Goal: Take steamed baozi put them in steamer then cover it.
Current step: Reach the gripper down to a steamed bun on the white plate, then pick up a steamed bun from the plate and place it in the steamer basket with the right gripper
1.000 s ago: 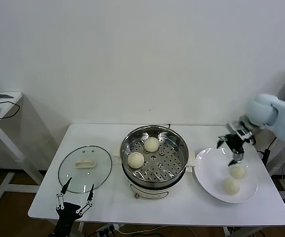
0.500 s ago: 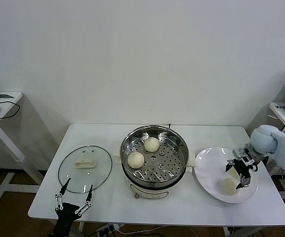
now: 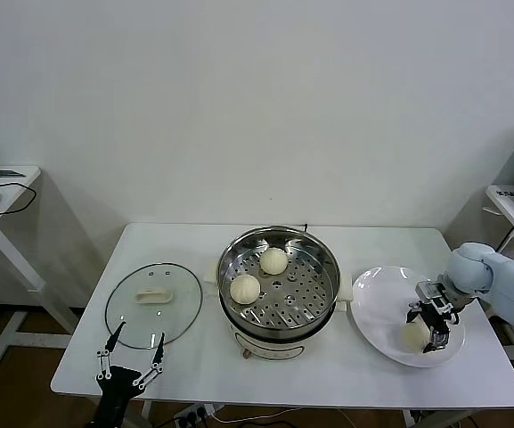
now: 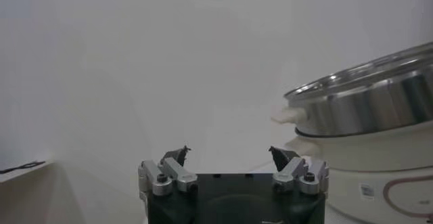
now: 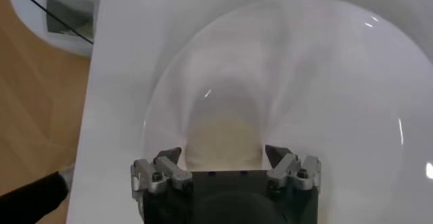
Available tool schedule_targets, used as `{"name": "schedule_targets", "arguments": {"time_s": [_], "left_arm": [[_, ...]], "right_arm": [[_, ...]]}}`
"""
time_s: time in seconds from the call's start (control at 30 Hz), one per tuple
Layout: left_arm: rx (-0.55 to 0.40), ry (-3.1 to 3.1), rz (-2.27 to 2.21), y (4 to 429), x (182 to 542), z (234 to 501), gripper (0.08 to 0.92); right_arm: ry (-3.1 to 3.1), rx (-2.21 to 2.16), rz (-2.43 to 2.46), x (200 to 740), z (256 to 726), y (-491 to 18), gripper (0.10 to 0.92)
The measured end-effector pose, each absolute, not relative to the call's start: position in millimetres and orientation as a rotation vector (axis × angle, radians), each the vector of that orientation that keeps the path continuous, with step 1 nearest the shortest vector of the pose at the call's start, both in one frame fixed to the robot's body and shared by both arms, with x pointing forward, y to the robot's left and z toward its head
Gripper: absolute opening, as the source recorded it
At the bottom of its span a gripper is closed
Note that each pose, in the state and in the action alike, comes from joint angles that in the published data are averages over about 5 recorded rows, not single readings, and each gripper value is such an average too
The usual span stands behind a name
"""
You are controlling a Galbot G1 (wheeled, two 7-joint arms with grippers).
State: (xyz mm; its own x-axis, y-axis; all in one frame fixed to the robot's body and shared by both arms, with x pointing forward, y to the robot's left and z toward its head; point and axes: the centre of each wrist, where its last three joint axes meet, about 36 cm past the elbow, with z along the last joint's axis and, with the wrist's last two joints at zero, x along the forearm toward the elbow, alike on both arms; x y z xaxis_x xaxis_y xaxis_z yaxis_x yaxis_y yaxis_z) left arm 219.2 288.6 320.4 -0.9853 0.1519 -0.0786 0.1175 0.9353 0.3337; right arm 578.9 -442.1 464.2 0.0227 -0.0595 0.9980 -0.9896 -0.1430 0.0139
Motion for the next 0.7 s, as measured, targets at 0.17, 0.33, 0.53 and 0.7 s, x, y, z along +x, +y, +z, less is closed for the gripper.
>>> {"name": "schedule_targets", "arguments": {"time_s": [0.17,0.33,0.53,0.7], "left_arm": [[0.211,2.987,0.502,287.5,219.9,320.2,0.823],[0.216,2.982,0.503,287.4,221.7,320.7,0.823],[0.223,2.977,0.497,285.4,223.7,321.3,0.823],[0.230,2.980,0.492,283.8,222.5,320.9,0.823]], "right_arm": [[-1.174,1.372,1.282,578.2,470.4,-441.0,0.668],[-1.175,1.394,1.338,585.4,497.2,-431.9,0.662],[-1.159,1.486,1.483,605.3,561.0,-395.9,0.662],[-1.114,1.604,1.660,619.5,626.5,-346.7,0.661]]}}
